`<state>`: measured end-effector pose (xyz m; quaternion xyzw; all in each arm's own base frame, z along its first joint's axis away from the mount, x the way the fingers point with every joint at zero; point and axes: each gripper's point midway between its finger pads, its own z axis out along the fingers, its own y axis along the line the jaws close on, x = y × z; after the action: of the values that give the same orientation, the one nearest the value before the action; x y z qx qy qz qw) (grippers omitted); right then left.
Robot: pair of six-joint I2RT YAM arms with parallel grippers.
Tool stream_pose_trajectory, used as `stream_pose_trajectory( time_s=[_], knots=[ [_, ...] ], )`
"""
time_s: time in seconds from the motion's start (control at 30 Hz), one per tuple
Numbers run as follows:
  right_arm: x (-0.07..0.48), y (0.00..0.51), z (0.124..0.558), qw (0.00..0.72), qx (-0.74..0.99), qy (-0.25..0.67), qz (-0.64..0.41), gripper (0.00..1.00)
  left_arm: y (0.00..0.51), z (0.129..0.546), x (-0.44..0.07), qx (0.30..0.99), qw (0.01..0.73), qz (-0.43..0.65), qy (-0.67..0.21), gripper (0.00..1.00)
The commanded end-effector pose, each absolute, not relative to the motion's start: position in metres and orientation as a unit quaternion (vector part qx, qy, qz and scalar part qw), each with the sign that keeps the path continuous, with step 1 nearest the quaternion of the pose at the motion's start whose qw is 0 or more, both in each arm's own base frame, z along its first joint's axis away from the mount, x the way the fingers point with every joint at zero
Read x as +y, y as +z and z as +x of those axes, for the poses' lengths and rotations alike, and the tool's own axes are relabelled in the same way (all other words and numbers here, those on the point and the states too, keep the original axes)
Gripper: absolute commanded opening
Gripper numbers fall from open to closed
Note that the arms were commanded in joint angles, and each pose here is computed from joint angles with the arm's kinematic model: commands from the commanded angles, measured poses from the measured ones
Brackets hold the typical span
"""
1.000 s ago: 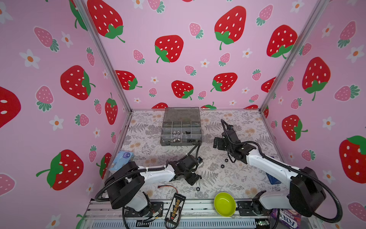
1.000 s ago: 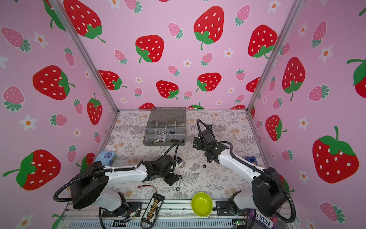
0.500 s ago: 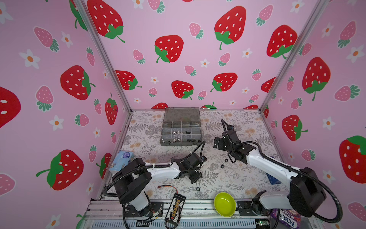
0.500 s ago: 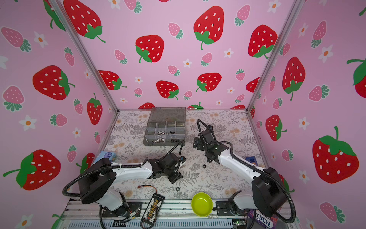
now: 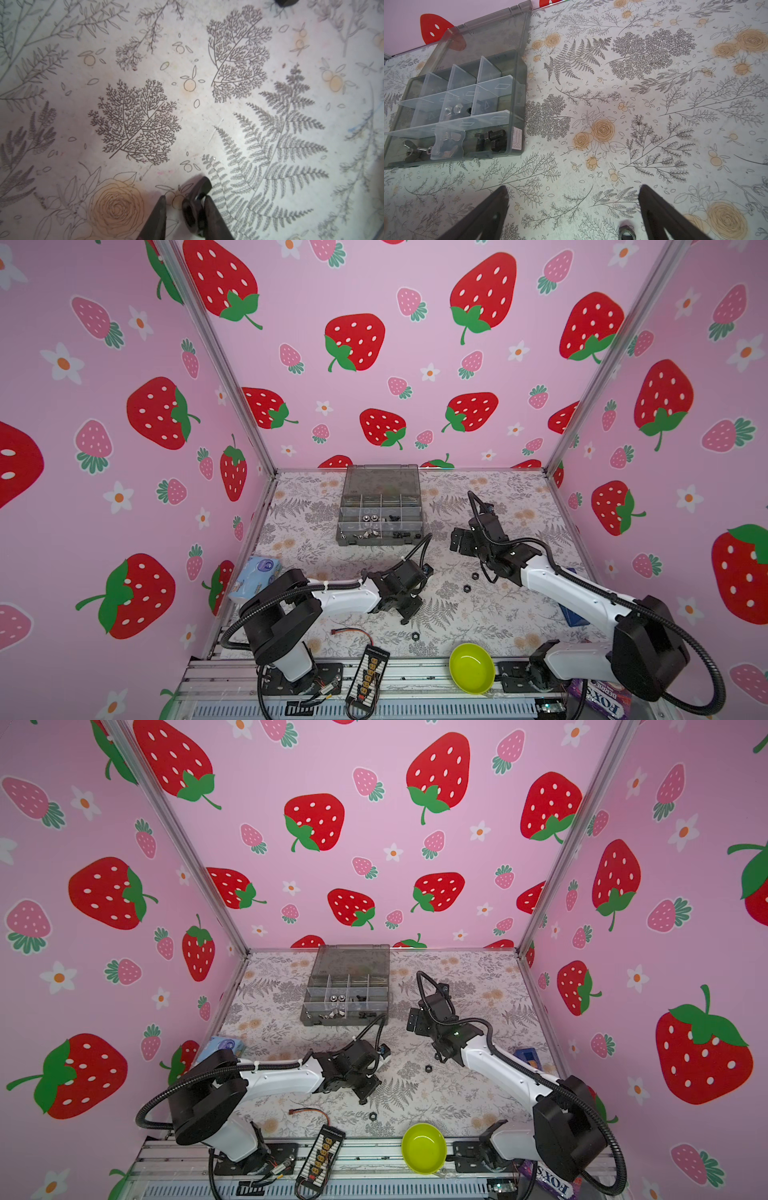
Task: Sort the screws and nuts into containers
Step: 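Close the left gripper on the black wing nut, then lift the black wing nut with the left gripper and carry it over the box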
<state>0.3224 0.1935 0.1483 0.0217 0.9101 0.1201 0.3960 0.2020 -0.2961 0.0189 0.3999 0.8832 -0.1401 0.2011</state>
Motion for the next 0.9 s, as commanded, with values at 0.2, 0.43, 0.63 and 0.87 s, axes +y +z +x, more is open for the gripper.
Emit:
stream_pose_trajectory(
  time_s=[0.2,0.43,0.63,0.87],
  knots=[
    [0.184,0.155,0.319,0.402,0.906,0.124,0.043,1.0,0.016,0.192,-0.288,0.896,0.169,0.388,-0.134,0.13],
    [0.184,0.154,0.32,0.401,0.907,0.123,0.045,1.0,0.018,0.195,-0.287,0.898,0.175,0.382,-0.127,0.01],
    [0.184,0.156,0.32,0.404,0.905,0.126,0.044,1.0,0.025,0.202,-0.285,0.902,0.192,0.368,-0.118,0.0],
    [0.181,0.154,0.318,0.402,0.906,0.124,0.047,1.0,0.067,0.229,-0.287,0.904,0.263,0.315,-0.116,0.0]
  ],
)
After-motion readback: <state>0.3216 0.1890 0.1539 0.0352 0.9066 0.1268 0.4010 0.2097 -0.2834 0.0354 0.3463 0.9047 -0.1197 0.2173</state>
